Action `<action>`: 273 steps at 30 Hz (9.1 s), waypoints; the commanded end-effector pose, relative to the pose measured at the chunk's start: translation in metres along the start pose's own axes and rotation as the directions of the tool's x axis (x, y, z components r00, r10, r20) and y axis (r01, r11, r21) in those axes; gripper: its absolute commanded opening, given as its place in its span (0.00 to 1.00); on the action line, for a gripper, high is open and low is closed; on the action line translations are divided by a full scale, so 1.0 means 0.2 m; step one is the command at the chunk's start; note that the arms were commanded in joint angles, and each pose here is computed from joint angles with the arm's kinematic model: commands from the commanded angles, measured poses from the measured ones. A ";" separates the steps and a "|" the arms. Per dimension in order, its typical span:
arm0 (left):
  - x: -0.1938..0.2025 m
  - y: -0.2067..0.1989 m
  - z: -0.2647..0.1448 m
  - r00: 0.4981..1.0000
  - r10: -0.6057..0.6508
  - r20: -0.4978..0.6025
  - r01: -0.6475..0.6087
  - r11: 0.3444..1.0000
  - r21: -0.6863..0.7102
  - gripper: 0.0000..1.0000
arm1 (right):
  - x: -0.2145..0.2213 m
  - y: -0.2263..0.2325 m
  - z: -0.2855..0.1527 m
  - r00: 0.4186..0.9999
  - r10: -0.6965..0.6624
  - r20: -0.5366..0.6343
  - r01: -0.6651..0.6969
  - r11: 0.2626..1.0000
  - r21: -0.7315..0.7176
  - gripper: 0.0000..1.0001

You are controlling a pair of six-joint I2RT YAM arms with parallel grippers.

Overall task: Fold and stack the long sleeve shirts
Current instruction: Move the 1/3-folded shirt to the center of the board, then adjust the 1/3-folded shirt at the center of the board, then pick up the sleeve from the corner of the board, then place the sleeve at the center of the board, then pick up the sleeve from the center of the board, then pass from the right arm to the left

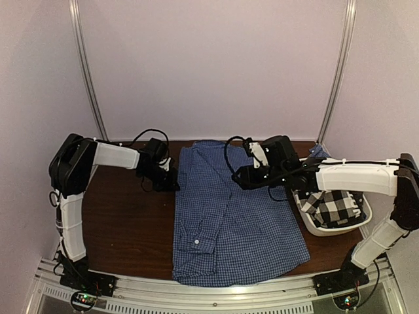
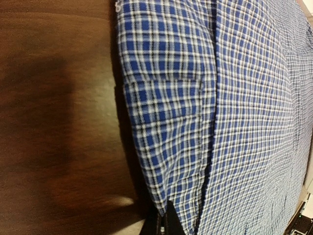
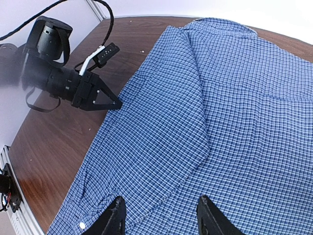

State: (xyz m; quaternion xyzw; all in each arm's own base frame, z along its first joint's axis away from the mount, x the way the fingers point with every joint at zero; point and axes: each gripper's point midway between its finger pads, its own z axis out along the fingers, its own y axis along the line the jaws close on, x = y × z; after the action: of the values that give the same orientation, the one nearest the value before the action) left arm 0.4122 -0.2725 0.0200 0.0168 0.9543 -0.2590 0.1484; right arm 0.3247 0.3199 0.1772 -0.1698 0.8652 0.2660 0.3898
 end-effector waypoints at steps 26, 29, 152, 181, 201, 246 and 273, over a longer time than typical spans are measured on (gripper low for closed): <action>-0.61 0.40 -0.49 0.980 0.112 0.162 -0.068 0.965 -0.252 0.34 | -0.02 -0.26 0.05 0.995 0.099 0.021 -0.101 0.987 0.126 0.50; -0.62 0.29 -0.59 0.969 0.147 0.198 -0.098 0.966 -0.241 0.41 | -0.06 -0.35 0.04 0.992 0.116 0.039 -0.121 0.979 0.161 0.50; 0.33 -0.11 -0.40 0.986 0.146 -0.075 -0.140 0.986 0.087 0.42 | -0.23 -0.29 0.29 0.989 -0.142 -0.045 0.146 0.983 0.114 0.76; 0.32 -0.23 -0.40 0.982 0.172 -0.072 -0.160 0.977 0.143 0.43 | -0.19 -0.44 0.69 0.945 -0.229 -0.234 0.256 0.962 0.094 0.71; 0.29 -0.29 -0.37 0.984 0.165 -0.067 -0.149 0.969 0.199 0.42 | -0.10 -0.52 0.70 0.942 -0.182 -0.282 0.208 0.976 0.066 0.18; 0.35 -0.52 -0.33 0.979 0.202 -0.035 -0.179 0.924 0.339 0.45 | 0.07 -0.09 0.21 0.995 -0.002 0.100 -0.008 0.995 0.100 0.00; 0.41 -0.99 0.04 0.897 0.442 0.027 -0.402 0.788 0.466 0.61 | 0.24 -0.09 0.10 0.997 -0.037 0.070 0.033 0.998 0.053 0.00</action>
State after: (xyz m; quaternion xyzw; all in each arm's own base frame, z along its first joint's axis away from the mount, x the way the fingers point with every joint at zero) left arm 0.3097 -0.4296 0.0619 0.2434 0.8733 -0.4054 0.1173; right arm 0.3148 0.3061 0.1102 -0.1584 0.8656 0.2289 0.4163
